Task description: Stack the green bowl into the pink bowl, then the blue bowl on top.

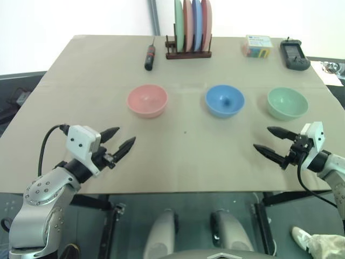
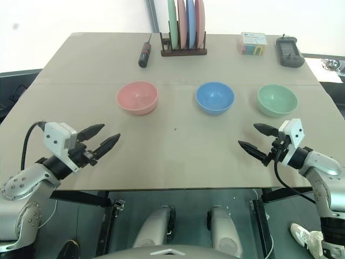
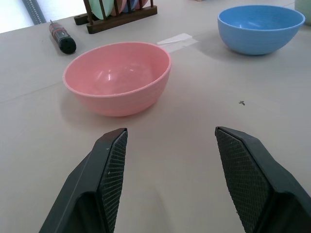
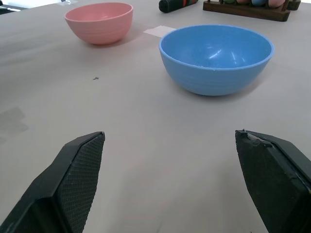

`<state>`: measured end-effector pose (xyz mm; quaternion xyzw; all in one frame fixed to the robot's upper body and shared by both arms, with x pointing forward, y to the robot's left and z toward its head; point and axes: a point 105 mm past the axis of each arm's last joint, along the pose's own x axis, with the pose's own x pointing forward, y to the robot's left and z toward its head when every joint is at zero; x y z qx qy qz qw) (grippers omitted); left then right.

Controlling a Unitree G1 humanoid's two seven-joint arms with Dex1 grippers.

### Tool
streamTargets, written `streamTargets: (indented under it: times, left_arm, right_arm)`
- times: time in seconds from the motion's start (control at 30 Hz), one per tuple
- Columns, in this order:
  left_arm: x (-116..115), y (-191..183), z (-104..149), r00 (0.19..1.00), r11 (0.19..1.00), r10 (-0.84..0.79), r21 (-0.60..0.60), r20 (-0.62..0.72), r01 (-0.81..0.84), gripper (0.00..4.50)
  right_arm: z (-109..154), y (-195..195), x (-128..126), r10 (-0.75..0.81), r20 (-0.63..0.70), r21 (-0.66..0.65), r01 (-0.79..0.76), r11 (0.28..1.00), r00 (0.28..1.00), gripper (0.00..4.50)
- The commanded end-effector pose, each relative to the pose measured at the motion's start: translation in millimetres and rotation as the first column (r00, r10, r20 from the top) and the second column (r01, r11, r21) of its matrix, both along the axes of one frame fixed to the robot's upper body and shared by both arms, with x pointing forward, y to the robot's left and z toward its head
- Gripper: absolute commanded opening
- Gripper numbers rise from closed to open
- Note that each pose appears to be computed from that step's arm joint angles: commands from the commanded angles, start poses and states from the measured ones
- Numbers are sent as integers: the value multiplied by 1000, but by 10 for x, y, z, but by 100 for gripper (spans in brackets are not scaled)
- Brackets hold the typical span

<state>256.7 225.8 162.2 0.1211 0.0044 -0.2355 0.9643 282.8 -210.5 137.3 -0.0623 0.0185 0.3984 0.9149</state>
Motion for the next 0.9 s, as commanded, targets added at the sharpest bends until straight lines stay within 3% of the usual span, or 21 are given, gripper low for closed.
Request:
streamTargets:
  times: [0.03, 0.67, 0.9]
  left_arm:
    - [-19, 11, 135, 998, 1000, -4, 8, 59, 3, 305]
    - [48, 60, 136, 999, 999, 5, 38, 48, -7, 305]
    - [170, 34, 233, 997, 994, 1, 111, 80, -10, 305]
  right_arm:
    - [158, 29, -17, 14, 74, -21, -12, 1000, 997, 450]
    - [180, 166, -63, 61, 98, 3, -62, 998, 993, 450]
    - [314, 371, -126, 118, 131, 83, -130, 988, 984, 450]
